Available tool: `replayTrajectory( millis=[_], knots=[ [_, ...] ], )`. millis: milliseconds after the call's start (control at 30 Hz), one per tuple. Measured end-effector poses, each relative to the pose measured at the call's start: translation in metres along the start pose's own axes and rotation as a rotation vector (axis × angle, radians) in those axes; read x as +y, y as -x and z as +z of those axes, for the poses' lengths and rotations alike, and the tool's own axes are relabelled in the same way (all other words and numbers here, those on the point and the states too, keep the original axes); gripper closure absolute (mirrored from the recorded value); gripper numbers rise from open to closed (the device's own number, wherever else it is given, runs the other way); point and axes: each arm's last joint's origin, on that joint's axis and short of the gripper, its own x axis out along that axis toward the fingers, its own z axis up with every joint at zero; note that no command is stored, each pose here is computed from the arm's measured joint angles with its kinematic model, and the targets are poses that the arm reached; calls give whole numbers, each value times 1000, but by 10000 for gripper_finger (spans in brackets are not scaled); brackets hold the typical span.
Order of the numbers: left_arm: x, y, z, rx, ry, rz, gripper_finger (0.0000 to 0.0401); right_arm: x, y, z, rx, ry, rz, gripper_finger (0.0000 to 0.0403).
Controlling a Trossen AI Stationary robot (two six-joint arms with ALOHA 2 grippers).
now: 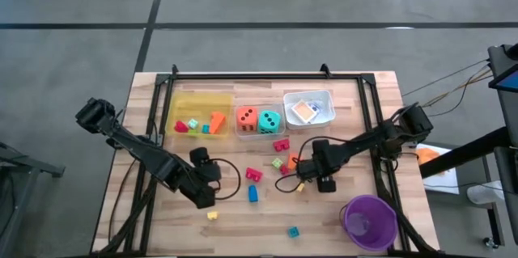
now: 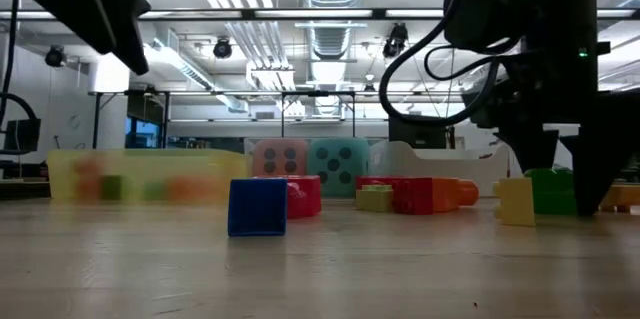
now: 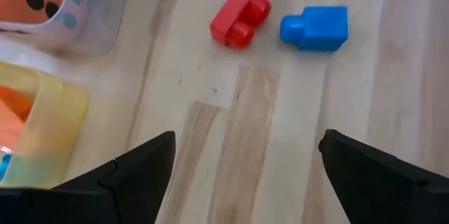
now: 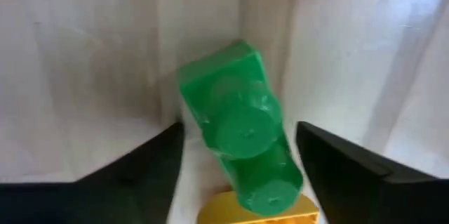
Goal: Pick & Place Toys
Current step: Put the green game piece into the yellow bin
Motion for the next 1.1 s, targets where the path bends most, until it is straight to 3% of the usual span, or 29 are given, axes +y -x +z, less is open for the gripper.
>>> replayTrajectory(
  millis=[200,233,500,733,1100],
  knots=[
    [1,-2,6,-29,67,-16,52,0,3,1,-31,-1,30,273],
    [1,-2,7,-34,92,-20,52,0,3,1,-33,-1,32,280],
    [8,0,18,-114,338,-19,52,5,8,2,-83,-43,46,280],
    [16,12,29,-248,515,-58,52,15,36,-6,-227,-89,-13,280],
    [6,31,63,-516,418,-321,52,34,109,-2,-660,-188,-215,280]
  ],
)
